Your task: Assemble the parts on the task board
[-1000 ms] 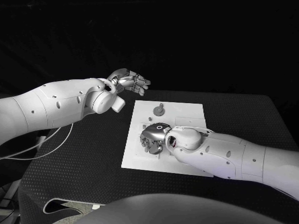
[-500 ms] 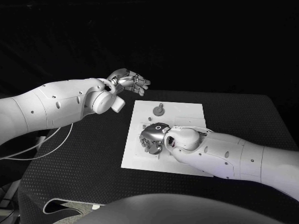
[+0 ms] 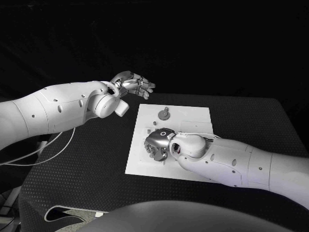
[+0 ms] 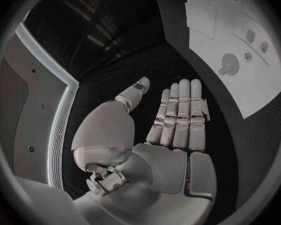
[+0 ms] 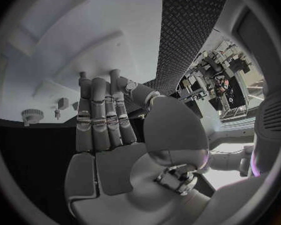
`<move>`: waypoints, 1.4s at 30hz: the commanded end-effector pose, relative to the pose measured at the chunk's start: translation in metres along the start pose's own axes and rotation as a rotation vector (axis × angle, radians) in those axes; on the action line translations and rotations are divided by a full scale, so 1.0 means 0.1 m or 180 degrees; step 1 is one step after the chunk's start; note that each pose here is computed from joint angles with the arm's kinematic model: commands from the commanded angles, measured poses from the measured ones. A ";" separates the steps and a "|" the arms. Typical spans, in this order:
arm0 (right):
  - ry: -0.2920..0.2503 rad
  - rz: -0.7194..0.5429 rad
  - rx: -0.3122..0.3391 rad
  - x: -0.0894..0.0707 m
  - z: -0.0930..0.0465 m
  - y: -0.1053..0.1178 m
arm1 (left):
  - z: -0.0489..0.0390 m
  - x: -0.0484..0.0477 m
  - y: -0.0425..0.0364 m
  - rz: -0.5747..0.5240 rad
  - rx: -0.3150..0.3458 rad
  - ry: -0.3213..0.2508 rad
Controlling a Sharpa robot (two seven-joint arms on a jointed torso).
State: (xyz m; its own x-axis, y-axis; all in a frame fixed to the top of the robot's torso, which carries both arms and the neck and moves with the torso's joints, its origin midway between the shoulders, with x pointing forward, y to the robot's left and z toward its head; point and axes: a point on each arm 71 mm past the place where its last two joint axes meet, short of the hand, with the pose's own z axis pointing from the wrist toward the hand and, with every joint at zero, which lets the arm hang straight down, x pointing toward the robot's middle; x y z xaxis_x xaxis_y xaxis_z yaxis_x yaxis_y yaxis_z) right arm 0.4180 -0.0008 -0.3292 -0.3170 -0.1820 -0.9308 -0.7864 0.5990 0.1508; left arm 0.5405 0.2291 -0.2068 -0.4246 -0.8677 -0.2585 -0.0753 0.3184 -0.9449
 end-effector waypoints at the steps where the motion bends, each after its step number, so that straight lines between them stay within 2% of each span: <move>1: 0.0052 -0.0064 -0.0030 0.02 0.00 0.03 | 0.003 0.018 -0.021 -0.0027 0.0036 0.0047; 10: 0.0094 0.0132 -0.0087 0.03 0.00 0.05 | -0.002 0.012 -0.019 -0.0026 0.0031 0.0042; 23: -0.0035 0.0232 -0.0047 0.01 0.00 0.02 | -0.002 0.013 -0.017 -0.0028 0.0025 0.0054; 37: -0.0277 0.0343 0.0047 -0.02 -0.10 -0.09 | -0.007 -0.006 -0.009 -0.0026 0.0017 0.0042; 42: -0.0513 0.0489 0.0030 -0.09 -0.20 -0.14 | -0.011 -0.021 -0.004 -0.0025 0.0013 0.0033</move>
State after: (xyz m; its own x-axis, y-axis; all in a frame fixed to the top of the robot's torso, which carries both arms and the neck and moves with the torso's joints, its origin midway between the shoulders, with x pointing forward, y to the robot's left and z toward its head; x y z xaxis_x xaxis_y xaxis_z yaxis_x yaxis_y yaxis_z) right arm 0.4204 -0.0230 -0.3240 -0.3564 -0.0461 -0.9332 -0.7352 0.6303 0.2496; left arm 0.5404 0.2328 -0.2070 -0.4232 -0.8683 -0.2587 -0.0790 0.3198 -0.9442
